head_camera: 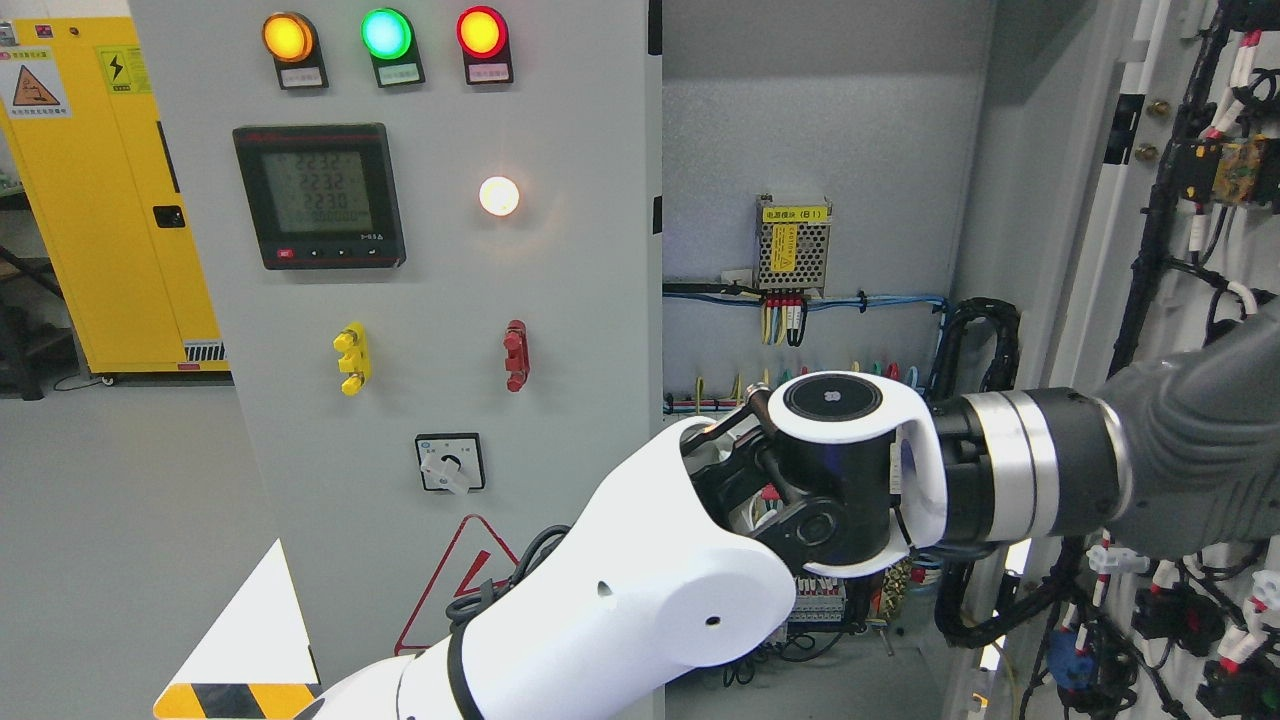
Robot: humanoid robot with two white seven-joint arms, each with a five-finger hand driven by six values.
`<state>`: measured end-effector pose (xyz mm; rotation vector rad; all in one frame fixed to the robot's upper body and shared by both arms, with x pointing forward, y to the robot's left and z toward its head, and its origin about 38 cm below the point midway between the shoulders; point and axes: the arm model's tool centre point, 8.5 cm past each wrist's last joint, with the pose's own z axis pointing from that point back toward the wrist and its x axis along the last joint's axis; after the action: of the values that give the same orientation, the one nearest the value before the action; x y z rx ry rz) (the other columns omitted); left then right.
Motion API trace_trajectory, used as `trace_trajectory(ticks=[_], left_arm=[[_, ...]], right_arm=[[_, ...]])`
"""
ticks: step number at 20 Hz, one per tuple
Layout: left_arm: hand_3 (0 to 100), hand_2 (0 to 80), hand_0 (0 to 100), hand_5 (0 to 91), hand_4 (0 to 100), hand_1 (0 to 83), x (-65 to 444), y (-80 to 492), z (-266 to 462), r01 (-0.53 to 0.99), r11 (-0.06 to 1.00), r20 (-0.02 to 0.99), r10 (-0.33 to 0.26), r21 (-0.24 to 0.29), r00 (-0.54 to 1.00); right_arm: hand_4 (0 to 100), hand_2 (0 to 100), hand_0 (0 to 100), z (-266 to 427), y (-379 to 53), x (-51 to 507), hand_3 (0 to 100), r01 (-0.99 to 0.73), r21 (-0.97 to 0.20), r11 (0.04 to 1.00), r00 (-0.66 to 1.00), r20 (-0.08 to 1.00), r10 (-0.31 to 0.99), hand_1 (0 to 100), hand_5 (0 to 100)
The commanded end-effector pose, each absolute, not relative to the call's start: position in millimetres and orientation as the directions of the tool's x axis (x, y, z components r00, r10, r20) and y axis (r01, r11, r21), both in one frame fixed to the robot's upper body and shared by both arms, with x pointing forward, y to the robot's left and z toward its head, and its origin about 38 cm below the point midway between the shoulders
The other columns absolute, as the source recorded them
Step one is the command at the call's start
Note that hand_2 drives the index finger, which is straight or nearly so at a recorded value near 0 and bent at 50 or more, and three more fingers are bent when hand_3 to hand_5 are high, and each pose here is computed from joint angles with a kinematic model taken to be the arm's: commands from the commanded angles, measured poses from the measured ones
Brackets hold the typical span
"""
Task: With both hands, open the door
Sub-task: 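Sweep the left arm farther to swing the switch-lined door wide, then withdraw the left hand down out of the cabinet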
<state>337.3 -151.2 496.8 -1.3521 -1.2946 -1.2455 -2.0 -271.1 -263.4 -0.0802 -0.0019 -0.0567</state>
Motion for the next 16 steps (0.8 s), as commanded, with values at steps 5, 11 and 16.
trace_trajectory(ticks=[5, 11, 16], left_arm=[[0, 0.0, 0, 0.0, 0, 0.0, 355.5, -127.2, 510.9, 1.0, -0.028, 0.989, 0.145, -0.006, 0.01], [0, 0.0, 0, 0.0, 0, 0.0, 387.8, -56.8, 517.6, 0.998, -0.008, 0.971, 0.23, -0.06, 0.06], [0, 0.0, 0, 0.0, 0, 0.0, 407.1, 17.1, 489.9, 0.995, 0.024, 0.954, 0.29, -0.092, 0.081]], right_arm=[[0, 0, 20, -261.5, -289.5, -1.9, 0, 0.042, -0.108, 0.993, 0.999, 0.005, -0.041, 12, 0], [0, 0, 20, -261.3, -290.5, -1.9, 0, 0.041, -0.11, 0.993, 0.999, 0.005, -0.041, 12, 0], [0, 0, 20, -261.6, -288.5, -1.9, 0, 0.042, -0.107, 0.993, 0.999, 0.005, -0.041, 12, 0]])
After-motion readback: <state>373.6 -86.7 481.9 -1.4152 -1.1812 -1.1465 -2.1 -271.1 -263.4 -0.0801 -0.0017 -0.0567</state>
